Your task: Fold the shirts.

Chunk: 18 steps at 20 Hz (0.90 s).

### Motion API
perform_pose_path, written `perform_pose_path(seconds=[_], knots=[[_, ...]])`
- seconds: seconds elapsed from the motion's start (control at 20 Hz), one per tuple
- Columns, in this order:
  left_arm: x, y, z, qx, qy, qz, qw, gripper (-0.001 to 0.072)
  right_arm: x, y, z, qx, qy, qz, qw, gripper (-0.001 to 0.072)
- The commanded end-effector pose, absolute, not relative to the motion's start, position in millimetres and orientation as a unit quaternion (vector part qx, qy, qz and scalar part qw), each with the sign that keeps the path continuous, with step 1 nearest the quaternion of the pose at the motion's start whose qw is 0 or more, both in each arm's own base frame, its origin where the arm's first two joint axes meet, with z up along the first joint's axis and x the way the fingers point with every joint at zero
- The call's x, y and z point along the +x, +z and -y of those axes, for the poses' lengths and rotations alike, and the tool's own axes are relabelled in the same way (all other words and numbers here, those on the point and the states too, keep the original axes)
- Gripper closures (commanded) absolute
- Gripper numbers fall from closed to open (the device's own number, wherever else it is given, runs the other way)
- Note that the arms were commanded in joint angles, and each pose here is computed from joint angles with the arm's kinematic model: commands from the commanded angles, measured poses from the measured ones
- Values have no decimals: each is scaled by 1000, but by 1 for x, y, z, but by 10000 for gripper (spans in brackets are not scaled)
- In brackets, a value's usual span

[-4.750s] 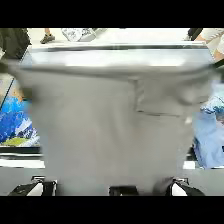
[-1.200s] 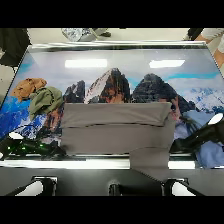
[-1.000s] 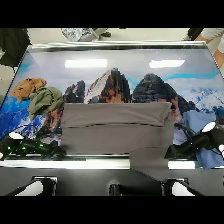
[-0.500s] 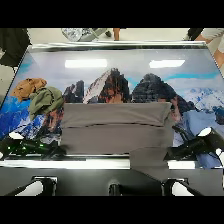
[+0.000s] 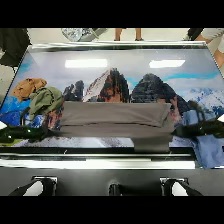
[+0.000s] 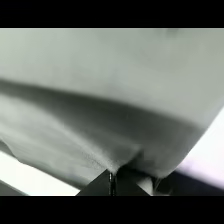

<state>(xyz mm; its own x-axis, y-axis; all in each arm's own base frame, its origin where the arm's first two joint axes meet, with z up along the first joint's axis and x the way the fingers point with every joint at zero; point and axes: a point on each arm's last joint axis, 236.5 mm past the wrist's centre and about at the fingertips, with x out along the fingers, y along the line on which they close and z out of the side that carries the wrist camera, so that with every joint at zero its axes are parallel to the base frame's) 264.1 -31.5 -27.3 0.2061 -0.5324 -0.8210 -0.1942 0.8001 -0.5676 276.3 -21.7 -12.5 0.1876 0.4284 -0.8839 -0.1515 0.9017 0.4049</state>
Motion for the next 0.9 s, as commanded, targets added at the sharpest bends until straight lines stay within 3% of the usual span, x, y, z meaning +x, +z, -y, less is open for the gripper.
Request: perform_pose_path(seconds=[0.0,0.15,0.3,0.45,0.6,0.85], knots=[[315,8,24,-287,-118,-580,753,682,338,34,44,102,148,-522,834,673],[377,16,30,-272,-136,-565,767,681,386,40,54,102,134,-485,858,672],[434,9,40,-258,-158,-569,765,680,432,15,39,98,139,-486,857,672],[473,-16,42,-284,-143,-585,747,679,454,-22,37,145,123,-511,838,671],[483,-53,49,-299,-138,-611,720,678,455,-52,30,170,132,-532,819,670],[472,-87,54,-307,-133,-646,687,676,459,-60,32,159,137,-529,822,668]])
